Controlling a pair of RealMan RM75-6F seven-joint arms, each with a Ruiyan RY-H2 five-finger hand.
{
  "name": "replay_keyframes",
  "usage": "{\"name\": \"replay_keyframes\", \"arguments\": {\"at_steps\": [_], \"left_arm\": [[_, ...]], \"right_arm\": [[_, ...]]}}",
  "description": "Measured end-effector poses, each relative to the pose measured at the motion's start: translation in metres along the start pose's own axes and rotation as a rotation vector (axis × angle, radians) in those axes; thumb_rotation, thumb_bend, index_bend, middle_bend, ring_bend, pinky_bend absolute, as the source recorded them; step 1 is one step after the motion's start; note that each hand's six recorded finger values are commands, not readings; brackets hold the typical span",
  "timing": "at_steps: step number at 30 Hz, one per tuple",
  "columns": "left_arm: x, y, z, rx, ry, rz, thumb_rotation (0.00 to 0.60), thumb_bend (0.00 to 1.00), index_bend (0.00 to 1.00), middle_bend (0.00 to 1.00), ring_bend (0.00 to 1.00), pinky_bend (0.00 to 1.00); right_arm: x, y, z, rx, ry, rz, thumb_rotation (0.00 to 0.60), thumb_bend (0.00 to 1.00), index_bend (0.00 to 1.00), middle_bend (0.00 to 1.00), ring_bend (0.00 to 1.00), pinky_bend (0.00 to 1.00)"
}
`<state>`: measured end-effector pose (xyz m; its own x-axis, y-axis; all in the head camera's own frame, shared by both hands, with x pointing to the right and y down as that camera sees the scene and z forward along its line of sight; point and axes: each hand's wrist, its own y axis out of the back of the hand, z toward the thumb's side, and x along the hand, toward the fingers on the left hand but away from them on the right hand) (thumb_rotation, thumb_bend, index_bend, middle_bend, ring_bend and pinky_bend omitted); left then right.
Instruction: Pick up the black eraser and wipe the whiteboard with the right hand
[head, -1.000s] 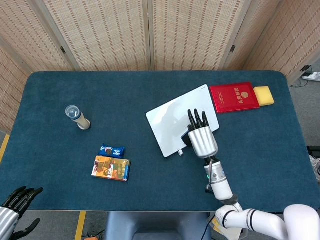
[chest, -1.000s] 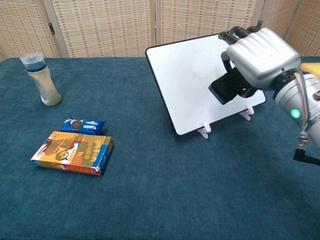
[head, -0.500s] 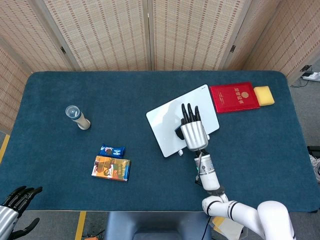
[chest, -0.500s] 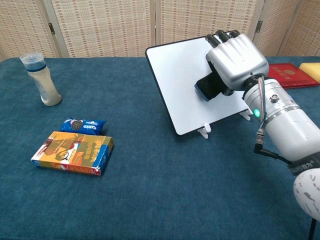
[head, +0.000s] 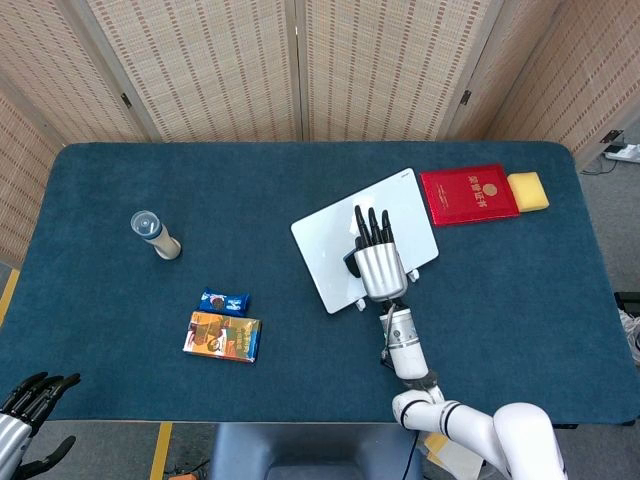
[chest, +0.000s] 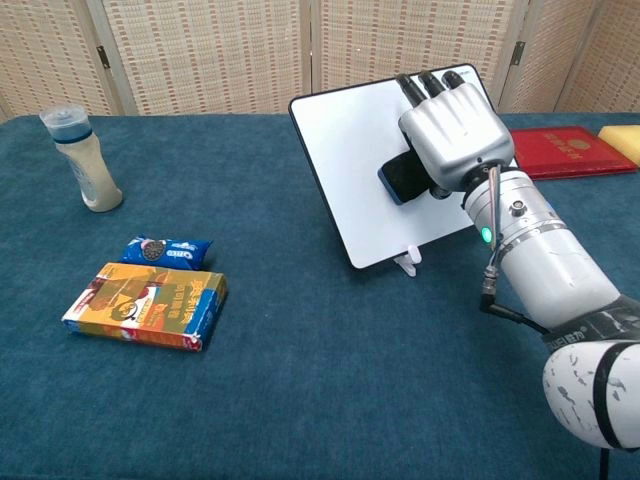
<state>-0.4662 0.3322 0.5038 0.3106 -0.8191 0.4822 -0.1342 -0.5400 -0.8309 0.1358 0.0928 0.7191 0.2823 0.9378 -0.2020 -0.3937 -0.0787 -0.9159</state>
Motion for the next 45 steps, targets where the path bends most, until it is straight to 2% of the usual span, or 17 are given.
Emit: {"name": "replay_keyframes", "arguments": {"at_steps": [3, 11, 17, 23, 26, 30, 39, 45], "left_arm": [[0.001, -0.001, 0.000, 0.005, 0.000, -0.002, 0.600, 0.35, 0.06, 0.23, 0.20, 0.16], [0.002, -0.009, 0.007, 0.031, -0.011, -0.018, 0.600, 0.35, 0.06, 0.23, 0.20, 0.16], [0.002, -0.012, 0.013, 0.046, -0.020, -0.020, 0.600, 0.35, 0.06, 0.23, 0.20, 0.16], [0.000, -0.012, 0.016, 0.057, -0.030, -0.013, 0.600, 0.35, 0.06, 0.23, 0.20, 0.16], [-0.001, -0.013, 0.018, 0.065, -0.034, -0.012, 0.600, 0.35, 0.06, 0.23, 0.20, 0.16], [-0.003, -0.013, 0.021, 0.074, -0.040, -0.007, 0.600, 0.35, 0.06, 0.23, 0.20, 0.16], [-0.013, -0.015, 0.029, 0.110, -0.055, 0.001, 0.600, 0.35, 0.06, 0.23, 0.20, 0.16], [-0.017, -0.014, 0.032, 0.115, -0.062, 0.014, 0.600, 0.35, 0.06, 0.23, 0.20, 0.16]], "right_arm": [[0.003, 0.005, -0.006, -0.019, 0.002, -0.008, 0.600, 0.18, 0.01, 0.00, 0.00, 0.05], [0.023, 0.023, -0.041, -0.092, 0.006, -0.019, 0.600, 0.18, 0.00, 0.00, 0.00, 0.04], [0.058, 0.041, -0.071, -0.156, 0.034, -0.011, 0.600, 0.18, 0.00, 0.00, 0.00, 0.04], [0.130, 0.062, -0.107, -0.244, 0.066, 0.051, 0.600, 0.18, 0.00, 0.00, 0.00, 0.04], [0.178, 0.065, -0.134, -0.257, 0.073, 0.120, 0.600, 0.18, 0.00, 0.00, 0.00, 0.03], [0.240, 0.065, -0.173, -0.267, 0.043, 0.224, 0.600, 0.18, 0.00, 0.00, 0.00, 0.03], [0.314, 0.055, -0.221, -0.402, -0.030, 0.345, 0.600, 0.18, 0.00, 0.00, 0.00, 0.03], [0.335, 0.060, -0.231, -0.408, -0.016, 0.345, 0.600, 0.18, 0.00, 0.00, 0.00, 0.03]]}}
